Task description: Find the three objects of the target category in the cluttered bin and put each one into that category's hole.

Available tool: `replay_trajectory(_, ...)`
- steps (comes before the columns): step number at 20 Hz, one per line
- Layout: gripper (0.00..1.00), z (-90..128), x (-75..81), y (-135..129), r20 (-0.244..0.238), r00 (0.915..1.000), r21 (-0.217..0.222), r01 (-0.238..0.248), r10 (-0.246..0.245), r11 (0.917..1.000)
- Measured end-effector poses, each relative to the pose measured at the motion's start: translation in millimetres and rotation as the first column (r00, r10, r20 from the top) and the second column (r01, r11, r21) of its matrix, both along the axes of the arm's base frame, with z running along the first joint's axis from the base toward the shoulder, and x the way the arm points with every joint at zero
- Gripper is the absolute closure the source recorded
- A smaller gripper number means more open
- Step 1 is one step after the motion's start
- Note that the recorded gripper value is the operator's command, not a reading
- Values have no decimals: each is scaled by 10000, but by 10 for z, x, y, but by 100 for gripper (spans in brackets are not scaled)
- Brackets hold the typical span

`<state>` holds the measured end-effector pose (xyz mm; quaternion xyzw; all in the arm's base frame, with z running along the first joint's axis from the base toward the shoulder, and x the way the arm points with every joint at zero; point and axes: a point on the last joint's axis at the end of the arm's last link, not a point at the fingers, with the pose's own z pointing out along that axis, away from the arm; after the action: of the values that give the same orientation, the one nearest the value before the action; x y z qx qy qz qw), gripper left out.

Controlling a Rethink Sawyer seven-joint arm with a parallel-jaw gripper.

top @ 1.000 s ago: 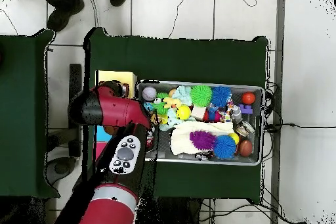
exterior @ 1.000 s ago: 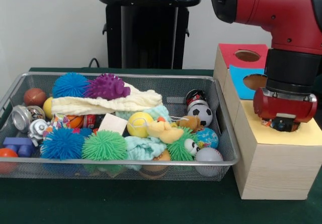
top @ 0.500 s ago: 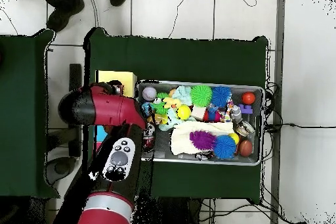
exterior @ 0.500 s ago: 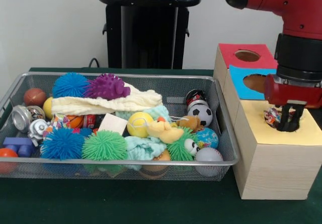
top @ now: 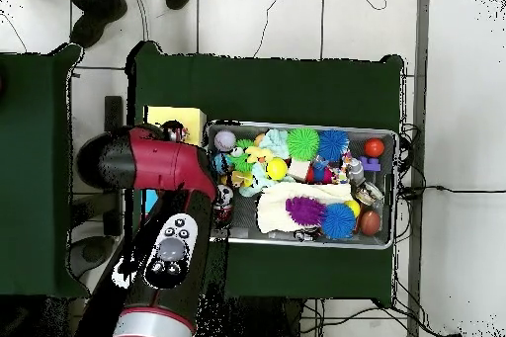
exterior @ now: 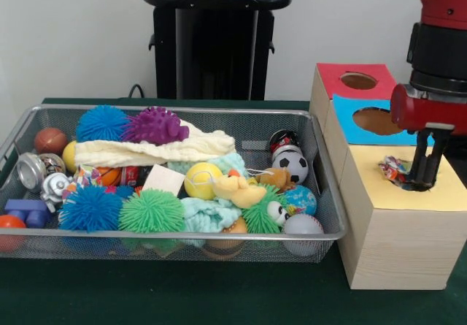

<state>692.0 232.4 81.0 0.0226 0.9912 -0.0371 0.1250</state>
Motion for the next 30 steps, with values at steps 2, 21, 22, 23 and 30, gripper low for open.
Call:
replay_trajectory(2,100,62,7,8,94,10000,-58,-29,30,10000)
replay_trajectory(21,100,708,-54,-163,-406,9990,-546,172,-194,9984)
replay_trajectory(22,100,714,-66,-179,-509,9985,-569,197,-226,9982)
replay_trajectory(23,100,724,-89,-208,-685,9973,-611,241,-283,9978)
replay_trajectory(30,100,703,-136,-294,-1001,9941,-770,346,-423,9964)
